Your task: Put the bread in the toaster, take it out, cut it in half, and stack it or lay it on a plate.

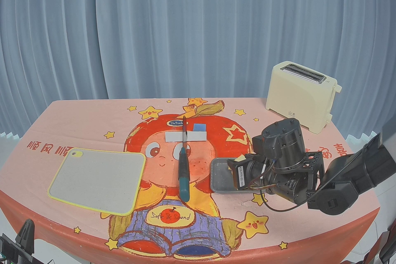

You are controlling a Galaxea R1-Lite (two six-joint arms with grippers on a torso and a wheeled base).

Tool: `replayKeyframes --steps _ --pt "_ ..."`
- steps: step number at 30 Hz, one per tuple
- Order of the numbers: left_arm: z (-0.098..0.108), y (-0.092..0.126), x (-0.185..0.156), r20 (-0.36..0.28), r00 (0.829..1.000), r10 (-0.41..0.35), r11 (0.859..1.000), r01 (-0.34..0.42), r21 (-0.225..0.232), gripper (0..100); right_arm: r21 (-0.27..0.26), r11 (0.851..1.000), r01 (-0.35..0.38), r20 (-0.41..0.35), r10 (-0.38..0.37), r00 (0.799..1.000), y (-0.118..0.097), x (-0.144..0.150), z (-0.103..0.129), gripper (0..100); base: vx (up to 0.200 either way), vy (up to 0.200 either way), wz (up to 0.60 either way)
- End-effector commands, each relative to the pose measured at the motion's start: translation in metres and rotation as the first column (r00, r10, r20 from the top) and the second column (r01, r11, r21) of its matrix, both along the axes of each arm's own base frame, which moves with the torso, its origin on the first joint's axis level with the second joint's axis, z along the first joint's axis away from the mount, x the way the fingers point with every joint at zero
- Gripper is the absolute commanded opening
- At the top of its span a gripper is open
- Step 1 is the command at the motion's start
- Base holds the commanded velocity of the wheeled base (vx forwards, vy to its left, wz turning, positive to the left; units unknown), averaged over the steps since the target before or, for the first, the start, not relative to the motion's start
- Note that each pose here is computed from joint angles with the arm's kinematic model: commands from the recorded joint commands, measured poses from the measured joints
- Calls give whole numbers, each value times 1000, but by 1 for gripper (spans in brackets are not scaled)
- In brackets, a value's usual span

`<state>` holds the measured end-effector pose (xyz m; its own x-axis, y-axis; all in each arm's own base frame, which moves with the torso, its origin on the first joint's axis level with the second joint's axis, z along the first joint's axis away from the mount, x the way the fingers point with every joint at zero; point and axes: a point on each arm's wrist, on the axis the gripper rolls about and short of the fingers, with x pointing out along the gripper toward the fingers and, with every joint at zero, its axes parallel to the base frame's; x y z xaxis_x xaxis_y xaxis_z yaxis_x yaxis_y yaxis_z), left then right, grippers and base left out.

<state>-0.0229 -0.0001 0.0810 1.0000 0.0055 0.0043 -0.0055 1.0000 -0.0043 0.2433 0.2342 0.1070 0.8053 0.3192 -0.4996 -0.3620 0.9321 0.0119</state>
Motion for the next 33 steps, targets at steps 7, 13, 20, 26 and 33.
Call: replayKeyframes --steps 7,13,20,26,33 --pt "-5 0 1 -7 1000 1 1000 -1 -2 0 -3 1000 2 -1 -2 1000 0 1 -3 100 0 0 0" --pt "-5 0 1 -7 1000 1 1000 -1 0 0 -3 1000 2 -1 -2 1000 -1 0 -3 100 0 0 0" --pt "-5 0 1 -7 1000 1 1000 -1 0 0 -2 1000 5 0 -5 1000 -1 1 -3 100 0 0 0" --pt "-5 0 1 -7 1000 -1 1000 1 -2 0 2 1000 25 8 -25 1000 -8 3 1 100 0 0 0" --pt "-5 0 1 -7 1000 1 1000 -1 -2 0 44 996 72 59 -75 995 -28 6 25 100 0 0 0"
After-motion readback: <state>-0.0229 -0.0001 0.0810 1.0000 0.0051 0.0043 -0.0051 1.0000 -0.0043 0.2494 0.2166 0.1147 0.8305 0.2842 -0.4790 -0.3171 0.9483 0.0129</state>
